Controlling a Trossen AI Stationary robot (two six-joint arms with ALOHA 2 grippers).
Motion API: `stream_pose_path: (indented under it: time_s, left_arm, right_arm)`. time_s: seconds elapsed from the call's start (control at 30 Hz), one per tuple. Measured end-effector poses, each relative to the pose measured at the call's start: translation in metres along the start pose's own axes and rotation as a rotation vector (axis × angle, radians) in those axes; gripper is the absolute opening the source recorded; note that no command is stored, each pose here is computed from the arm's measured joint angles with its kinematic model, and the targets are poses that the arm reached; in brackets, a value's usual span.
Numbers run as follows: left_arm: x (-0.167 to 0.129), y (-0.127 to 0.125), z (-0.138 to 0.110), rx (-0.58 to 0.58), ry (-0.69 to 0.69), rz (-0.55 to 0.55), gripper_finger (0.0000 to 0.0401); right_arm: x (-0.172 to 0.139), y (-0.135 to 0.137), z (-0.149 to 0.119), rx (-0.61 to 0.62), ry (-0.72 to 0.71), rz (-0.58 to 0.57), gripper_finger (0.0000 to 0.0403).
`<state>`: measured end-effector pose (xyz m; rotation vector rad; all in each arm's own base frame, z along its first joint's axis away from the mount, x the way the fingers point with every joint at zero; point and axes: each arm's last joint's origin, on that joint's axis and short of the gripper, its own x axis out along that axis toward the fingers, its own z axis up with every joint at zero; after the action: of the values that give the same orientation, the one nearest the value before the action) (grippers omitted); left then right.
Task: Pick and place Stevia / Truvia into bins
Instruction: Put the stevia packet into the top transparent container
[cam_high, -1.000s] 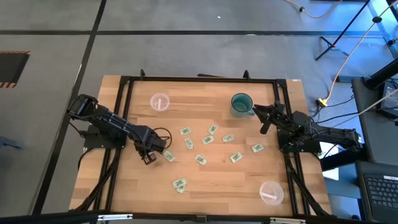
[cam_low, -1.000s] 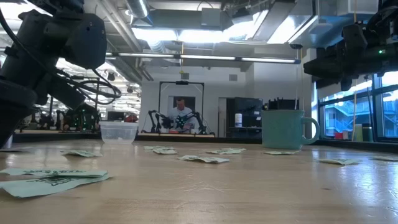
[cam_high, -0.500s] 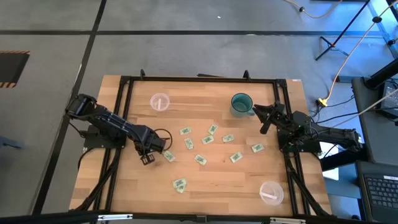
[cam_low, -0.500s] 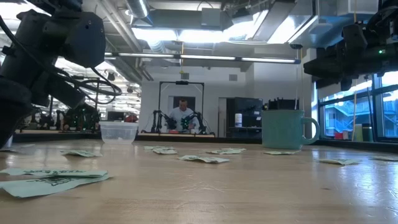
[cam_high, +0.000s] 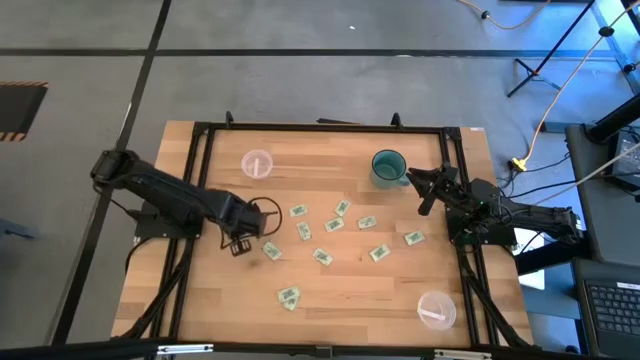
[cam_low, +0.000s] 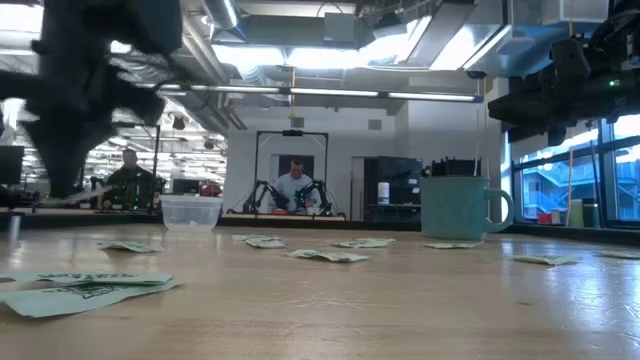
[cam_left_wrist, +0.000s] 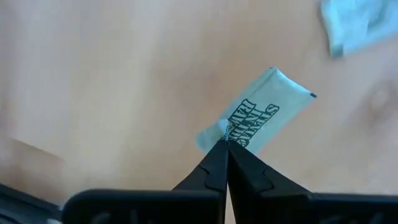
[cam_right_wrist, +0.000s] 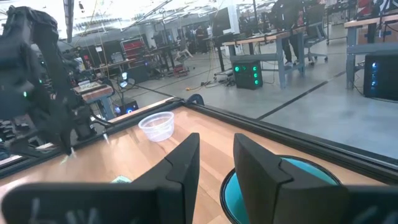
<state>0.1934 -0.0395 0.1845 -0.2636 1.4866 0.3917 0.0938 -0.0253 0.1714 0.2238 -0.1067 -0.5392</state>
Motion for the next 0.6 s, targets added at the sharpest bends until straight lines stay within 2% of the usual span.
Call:
stream_pose_path:
  time_s: [0.1, 0.2, 0.33, 0.47, 0.6]
  left_arm:
    - [-0.016, 0.011, 0.011, -0.004, -0.161, 0.105, 0.0002]
    - [-0.028, 0.029, 0.021, -0.059, -0.319, 0.303, 0.0002]
    - [-0.033, 0.055, 0.035, -0.195, -0.397, 0.477, 0.0002]
    - [-0.030, 0.082, 0.047, -0.285, -0.379, 0.492, 0.0003]
    - [-0.024, 0.107, 0.057, -0.318, -0.324, 0.435, 0.0003]
  right_arm:
    - [0.000, 0.000, 0.000, 0.000, 0.000, 0.000, 0.0102]
    - [0.000, 0.000, 0.000, 0.000, 0.000, 0.000, 0.0102]
    - [0.000, 0.000, 0.000, 0.003, 0.000, 0.000, 0.0102]
    - [0.000, 0.000, 0.000, 0.003, 0.000, 0.000, 0.0102]
    - [0.000, 0.000, 0.000, 0.003, 0.000, 0.000, 0.0102]
